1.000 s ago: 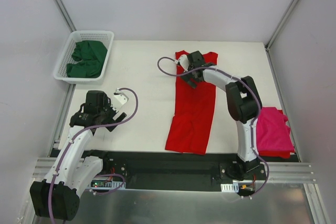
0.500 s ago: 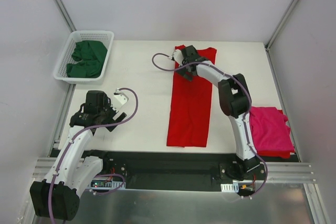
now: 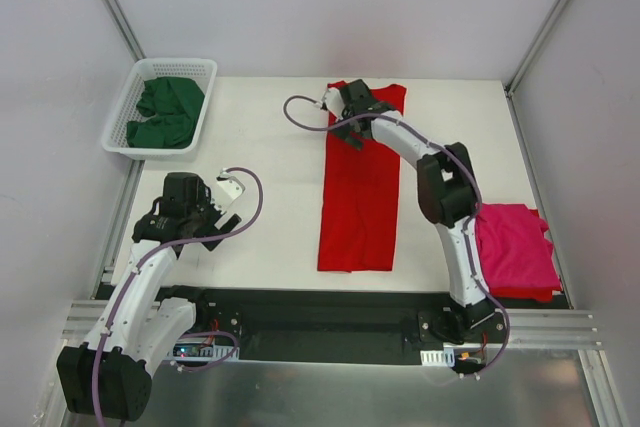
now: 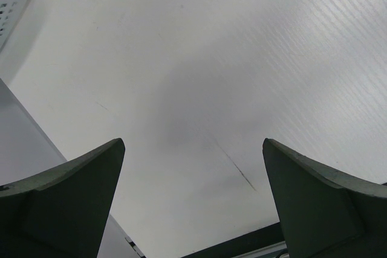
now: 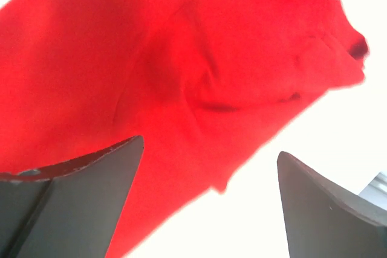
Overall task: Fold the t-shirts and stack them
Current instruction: Rotate the tshirt 90 degrees
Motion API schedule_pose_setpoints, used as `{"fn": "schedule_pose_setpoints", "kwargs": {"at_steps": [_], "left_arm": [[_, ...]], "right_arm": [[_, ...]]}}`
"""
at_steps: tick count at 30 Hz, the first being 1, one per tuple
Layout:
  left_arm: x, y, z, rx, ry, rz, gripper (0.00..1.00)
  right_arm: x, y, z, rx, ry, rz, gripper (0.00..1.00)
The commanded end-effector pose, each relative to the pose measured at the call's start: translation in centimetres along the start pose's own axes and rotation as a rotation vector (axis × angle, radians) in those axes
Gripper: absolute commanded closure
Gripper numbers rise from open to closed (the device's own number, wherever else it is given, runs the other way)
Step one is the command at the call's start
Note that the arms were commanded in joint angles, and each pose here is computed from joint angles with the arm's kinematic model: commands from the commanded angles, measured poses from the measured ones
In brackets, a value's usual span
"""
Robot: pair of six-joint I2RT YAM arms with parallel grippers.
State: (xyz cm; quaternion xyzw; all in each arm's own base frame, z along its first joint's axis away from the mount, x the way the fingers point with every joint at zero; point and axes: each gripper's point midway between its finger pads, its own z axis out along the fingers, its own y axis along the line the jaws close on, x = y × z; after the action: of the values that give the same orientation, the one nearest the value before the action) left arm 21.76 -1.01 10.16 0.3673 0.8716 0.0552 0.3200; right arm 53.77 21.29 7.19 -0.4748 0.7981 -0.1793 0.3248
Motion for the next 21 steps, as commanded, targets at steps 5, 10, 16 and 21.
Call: {"fn": "schedule_pose_setpoints", "kwargs": {"at_steps": [5, 10, 16, 21], "left_arm": [[-0.9, 0.1, -0.7, 0.011, -0.035, -0.011, 0.00], [-0.9, -0.3, -0.8, 0.019, -0.051, -0.009, 0.01], [-0.7, -0.4, -1.0, 0.010, -0.062, -0.009, 0.01], [-0.8, -0.7, -0.9, 0.020, -0.070, -0.008, 0.01]], "right_arm": [[0.4, 0.8, -16.7, -0.280, -0.066, 0.313, 0.04], [3.5, 8.8, -18.4, -0.674, 0.041, 0.468, 0.04], [6.5, 14.5, -17.6, -0.831, 0.172, 0.540, 0.04], [8.6, 16.1, -16.3, -0.756, 0.195, 0.489, 0.04]]}}
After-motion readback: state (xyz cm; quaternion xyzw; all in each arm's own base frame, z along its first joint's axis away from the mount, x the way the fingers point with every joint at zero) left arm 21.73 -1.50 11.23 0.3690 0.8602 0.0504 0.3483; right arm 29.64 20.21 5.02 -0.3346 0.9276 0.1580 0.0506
